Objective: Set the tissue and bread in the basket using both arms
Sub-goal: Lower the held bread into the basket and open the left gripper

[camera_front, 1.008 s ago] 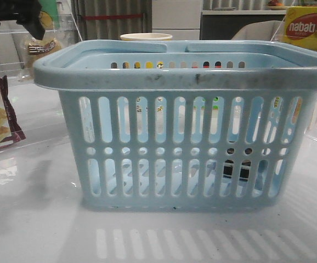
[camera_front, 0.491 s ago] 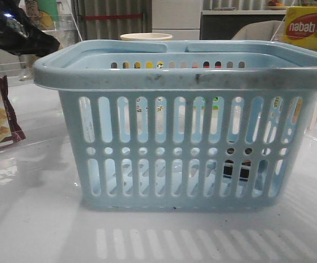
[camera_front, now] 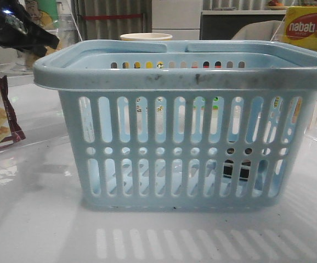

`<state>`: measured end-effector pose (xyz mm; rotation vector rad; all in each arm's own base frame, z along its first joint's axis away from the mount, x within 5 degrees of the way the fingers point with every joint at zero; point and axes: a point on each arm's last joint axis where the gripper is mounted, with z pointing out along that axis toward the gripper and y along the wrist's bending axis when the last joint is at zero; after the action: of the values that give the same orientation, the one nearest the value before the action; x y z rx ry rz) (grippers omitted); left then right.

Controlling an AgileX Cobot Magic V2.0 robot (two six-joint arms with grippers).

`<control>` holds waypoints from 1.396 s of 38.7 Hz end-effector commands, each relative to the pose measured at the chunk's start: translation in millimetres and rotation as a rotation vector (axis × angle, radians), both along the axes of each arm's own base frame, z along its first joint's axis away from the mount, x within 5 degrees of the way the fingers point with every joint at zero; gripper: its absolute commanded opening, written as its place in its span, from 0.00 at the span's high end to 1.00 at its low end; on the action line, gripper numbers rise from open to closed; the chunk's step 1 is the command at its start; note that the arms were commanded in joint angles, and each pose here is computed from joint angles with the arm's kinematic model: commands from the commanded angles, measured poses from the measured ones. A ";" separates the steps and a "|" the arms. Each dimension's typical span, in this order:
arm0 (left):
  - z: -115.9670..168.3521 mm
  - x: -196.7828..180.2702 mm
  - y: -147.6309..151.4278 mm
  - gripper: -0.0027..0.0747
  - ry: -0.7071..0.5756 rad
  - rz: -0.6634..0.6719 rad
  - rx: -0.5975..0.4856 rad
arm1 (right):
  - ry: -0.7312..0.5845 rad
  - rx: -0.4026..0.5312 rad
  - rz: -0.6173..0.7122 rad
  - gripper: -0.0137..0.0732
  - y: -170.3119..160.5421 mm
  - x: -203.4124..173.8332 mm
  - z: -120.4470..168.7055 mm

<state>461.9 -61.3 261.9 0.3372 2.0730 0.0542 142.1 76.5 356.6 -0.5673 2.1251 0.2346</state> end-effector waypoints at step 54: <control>108.9 -176.7 -200.4 0.41 0.102 -0.578 0.019 | -0.091 0.025 0.007 0.19 0.7 2.2 13.6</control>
<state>292.9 -262.4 330.2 1.0334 2.1606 -0.2111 142.2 76.3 356.6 -0.5690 2.1240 0.2298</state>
